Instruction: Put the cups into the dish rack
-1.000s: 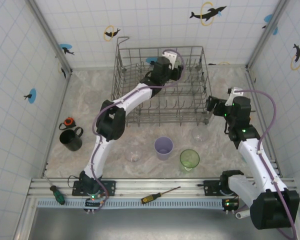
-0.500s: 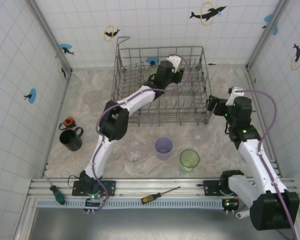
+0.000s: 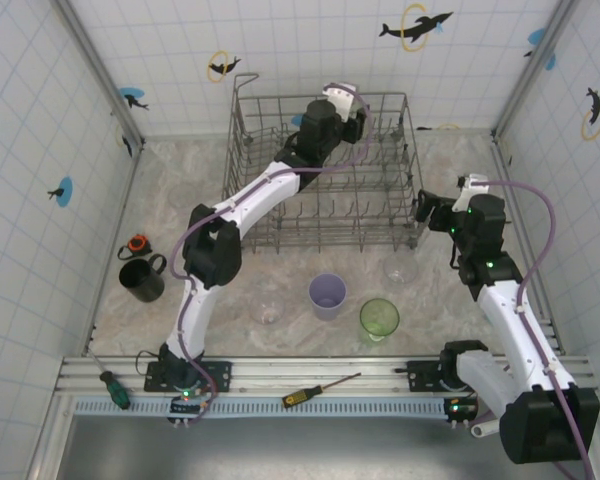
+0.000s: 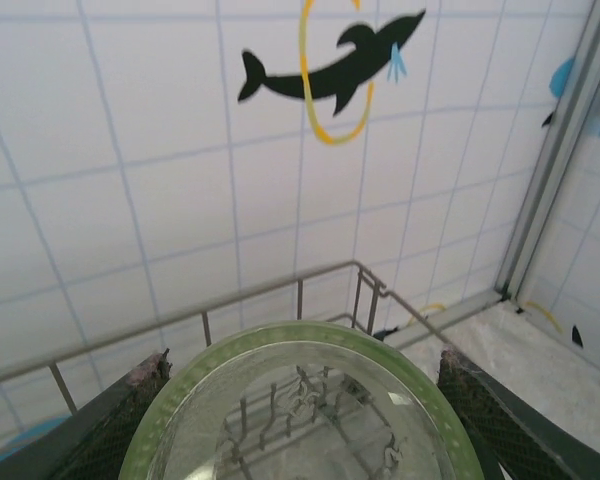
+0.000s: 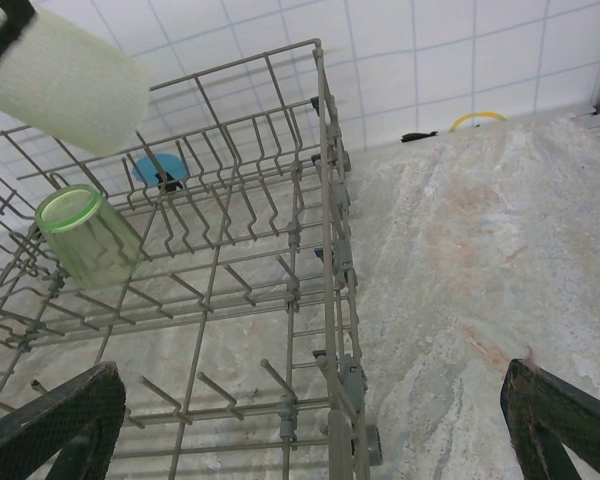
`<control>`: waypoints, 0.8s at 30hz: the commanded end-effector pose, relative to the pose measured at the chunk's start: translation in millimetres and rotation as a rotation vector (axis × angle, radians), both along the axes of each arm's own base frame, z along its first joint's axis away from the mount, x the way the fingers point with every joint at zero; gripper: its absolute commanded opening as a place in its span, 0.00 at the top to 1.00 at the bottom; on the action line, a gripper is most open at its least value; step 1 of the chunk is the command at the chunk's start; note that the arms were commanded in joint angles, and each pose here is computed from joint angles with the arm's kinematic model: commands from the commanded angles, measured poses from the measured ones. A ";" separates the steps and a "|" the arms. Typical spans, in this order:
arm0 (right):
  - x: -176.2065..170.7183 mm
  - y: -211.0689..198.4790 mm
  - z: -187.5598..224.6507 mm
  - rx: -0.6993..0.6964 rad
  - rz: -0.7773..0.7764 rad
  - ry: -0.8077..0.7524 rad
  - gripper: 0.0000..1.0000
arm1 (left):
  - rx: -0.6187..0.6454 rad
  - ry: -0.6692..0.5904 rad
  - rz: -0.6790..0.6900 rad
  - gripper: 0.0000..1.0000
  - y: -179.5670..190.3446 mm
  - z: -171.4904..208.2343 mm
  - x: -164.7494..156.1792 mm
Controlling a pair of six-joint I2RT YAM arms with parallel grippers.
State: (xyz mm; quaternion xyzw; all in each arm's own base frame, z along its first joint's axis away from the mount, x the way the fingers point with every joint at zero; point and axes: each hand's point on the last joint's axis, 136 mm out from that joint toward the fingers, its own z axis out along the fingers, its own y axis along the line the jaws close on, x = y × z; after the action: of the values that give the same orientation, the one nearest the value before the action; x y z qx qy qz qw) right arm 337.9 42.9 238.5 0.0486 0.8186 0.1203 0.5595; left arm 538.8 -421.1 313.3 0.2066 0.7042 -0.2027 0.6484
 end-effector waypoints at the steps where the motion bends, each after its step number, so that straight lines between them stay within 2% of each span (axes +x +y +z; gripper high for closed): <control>1: -1.0 1.0 5.1 0.010 0.008 -0.034 0.00 | 0.009 -0.019 0.030 1.00 3.8 6.1 -0.2; 24: -1.4 1.7 2.4 0.013 0.012 -0.034 0.00 | 0.174 0.105 0.065 1.00 4.5 -94.2 10.7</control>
State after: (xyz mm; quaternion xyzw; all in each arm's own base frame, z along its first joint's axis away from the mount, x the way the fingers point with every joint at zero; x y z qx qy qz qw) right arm 337.5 45.5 237.3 0.0443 0.8182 0.1266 0.5590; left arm 548.1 -415.5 230.8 0.2208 0.7565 -0.1462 0.5980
